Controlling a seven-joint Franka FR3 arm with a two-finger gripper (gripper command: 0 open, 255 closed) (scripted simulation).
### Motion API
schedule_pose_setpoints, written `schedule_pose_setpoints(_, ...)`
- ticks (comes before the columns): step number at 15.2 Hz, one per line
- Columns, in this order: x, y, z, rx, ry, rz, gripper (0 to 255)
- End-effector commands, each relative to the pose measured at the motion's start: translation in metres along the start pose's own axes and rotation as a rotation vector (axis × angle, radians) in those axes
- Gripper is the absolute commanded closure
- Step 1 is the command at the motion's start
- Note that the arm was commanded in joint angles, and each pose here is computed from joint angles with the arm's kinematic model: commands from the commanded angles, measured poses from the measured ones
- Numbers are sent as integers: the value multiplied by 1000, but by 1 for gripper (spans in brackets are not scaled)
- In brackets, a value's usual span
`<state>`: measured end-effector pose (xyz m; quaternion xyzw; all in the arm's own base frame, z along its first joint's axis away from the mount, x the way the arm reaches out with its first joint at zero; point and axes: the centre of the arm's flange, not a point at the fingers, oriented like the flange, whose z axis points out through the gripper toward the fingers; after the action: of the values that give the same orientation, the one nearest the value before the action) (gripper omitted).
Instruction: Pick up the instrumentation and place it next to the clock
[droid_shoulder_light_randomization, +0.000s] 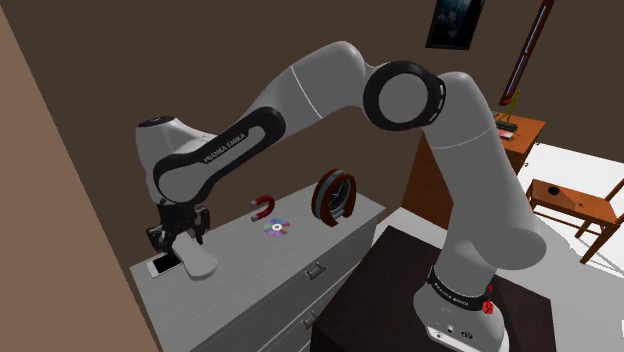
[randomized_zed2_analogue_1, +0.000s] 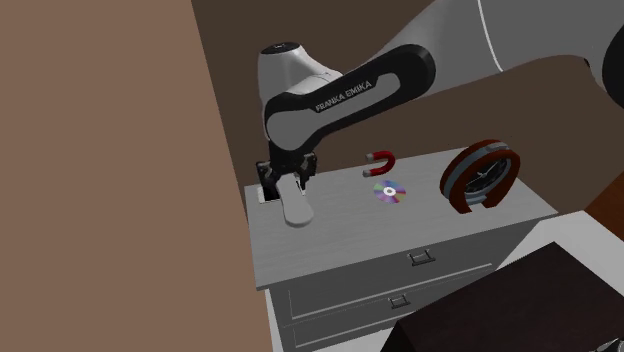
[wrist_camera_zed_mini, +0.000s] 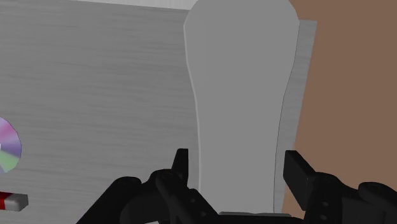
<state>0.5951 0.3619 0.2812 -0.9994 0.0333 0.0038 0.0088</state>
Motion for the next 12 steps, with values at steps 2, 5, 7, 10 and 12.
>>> schedule_pose_setpoints(2,1,-1,-16,0,0,0,255)
schedule_pose_setpoints(5,1,-1,-32,0,0,0,255)
schedule_pose_setpoints(7,1,-1,-43,0,0,0,255)
schedule_pose_setpoints(10,1,-2,-58,0,0,0,255)
schedule_pose_setpoints(12,0,-2,-69,0,0,0,255)
